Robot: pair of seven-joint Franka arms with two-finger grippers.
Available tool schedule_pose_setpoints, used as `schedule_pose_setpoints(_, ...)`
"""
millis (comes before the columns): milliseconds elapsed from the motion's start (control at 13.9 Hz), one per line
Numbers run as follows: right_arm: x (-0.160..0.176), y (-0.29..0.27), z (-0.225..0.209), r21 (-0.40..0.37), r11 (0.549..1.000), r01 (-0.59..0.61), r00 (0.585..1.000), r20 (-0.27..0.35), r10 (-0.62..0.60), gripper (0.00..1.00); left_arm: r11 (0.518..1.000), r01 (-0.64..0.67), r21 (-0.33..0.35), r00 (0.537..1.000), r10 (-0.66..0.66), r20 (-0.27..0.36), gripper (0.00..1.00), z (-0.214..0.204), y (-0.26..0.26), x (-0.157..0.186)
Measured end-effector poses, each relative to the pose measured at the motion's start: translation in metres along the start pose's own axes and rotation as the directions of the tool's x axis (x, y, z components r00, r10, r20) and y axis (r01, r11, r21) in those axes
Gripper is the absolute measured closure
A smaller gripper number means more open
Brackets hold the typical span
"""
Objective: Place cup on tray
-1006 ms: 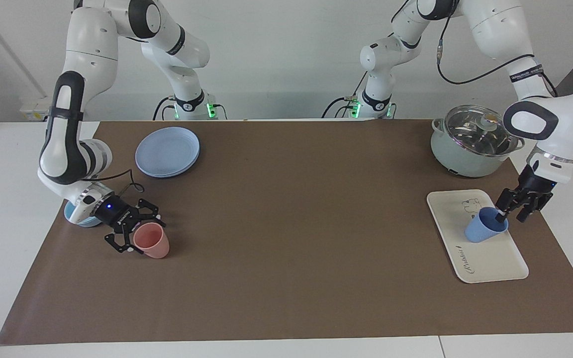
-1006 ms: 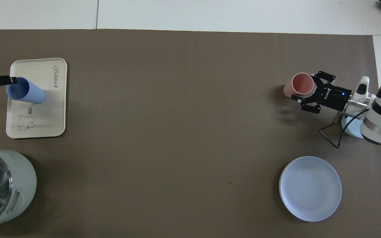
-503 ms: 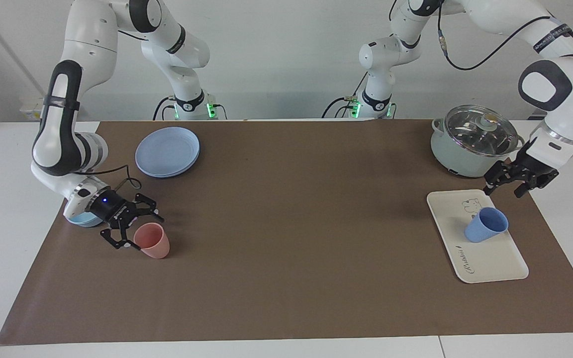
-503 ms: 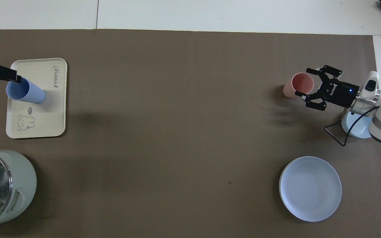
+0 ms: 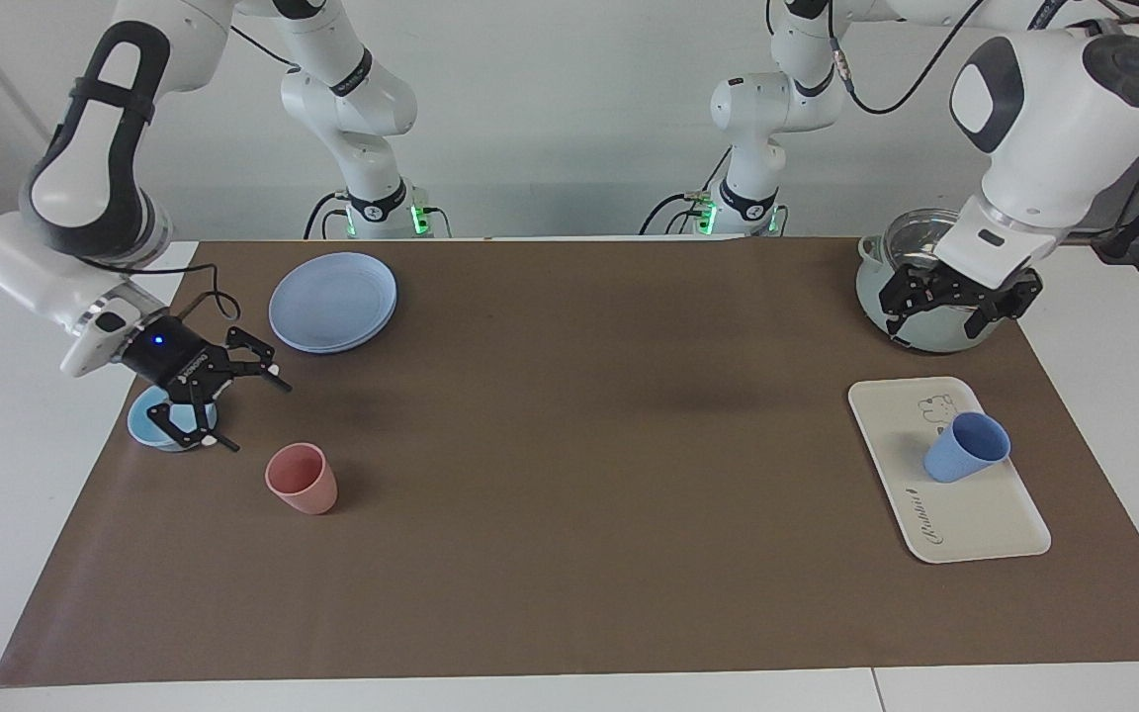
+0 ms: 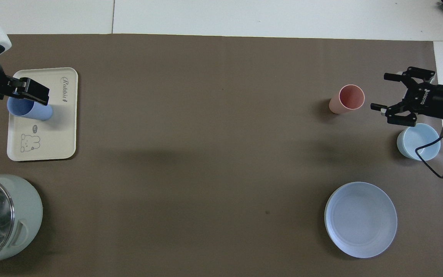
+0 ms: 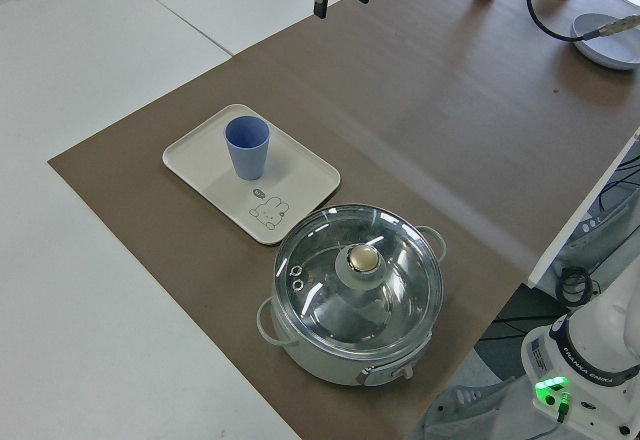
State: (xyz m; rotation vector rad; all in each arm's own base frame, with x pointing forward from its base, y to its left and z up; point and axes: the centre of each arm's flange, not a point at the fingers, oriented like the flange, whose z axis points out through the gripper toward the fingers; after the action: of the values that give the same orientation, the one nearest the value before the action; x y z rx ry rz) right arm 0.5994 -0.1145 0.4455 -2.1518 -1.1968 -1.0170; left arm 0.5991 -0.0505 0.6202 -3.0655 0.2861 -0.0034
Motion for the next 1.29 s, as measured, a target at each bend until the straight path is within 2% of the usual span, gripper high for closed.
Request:
schedule_pose_setpoints(144, 0.029, -0.014, -0.01, -0.02, 1.0, -0.018, 0.989, 0.146, 0.021, 0.0, 1.0, 0.006, 0.006, 1.0, -0.005, -0.019, 0.0, -0.03, 0.009, -0.02)
schedule_pose_setpoints(287, 0.068, -0.035, -0.004, -0.061, 0.997, -0.044, 0.96, 0.274, 0.06, 0.0, 1.0, 0.01, 0.01, 1.0, -0.01, -0.024, 0.0, -0.044, 0.013, -0.034)
schedule_pose_setpoints(503, 0.121, -0.073, 0.016, -0.144, 0.985, -0.096, 0.907, 0.395, 0.146, 0.0, 1.0, 0.016, 0.014, 1.0, -0.016, 0.0, 0.0, -0.039, 0.014, -0.052)
schedule_pose_setpoints(718, 0.156, -0.104, 0.039, -0.273, 0.946, -0.177, 0.851, 0.44, 0.286, 0.0, 1.0, 0.023, 0.013, 1.0, -0.023, -0.002, 0.0, -0.03, 0.012, -0.058)
schedule_pose_setpoints(862, 0.168, -0.11, 0.036, -0.38, 0.886, -0.265, 0.798, 0.43, 0.423, 0.0, 0.999, 0.033, 0.013, 0.999, -0.032, -0.031, 0.0, -0.02, 0.008, -0.056)
schedule_pose_setpoints(1006, 0.174, -0.114, 0.018, -0.455, 0.815, -0.358, 0.717, 0.425, 0.553, 0.0, 0.999, 0.043, 0.006, 0.996, -0.042, -0.073, 0.0, -0.012, 0.003, -0.053)
schedule_pose_setpoints(1149, 0.183, -0.117, -0.005, -0.539, 0.715, -0.444, 0.62, 0.392, 0.68, 0.0, 0.998, 0.047, -0.035, 0.992, -0.051, -0.112, 0.0, -0.012, 0.005, -0.05)
schedule_pose_setpoints(1293, 0.19, -0.122, -0.019, -0.617, 0.624, -0.479, 0.532, 0.362, 0.766, 0.0, 0.997, 0.052, -0.062, 0.991, -0.059, -0.119, 0.0, -0.013, 0.008, -0.049)
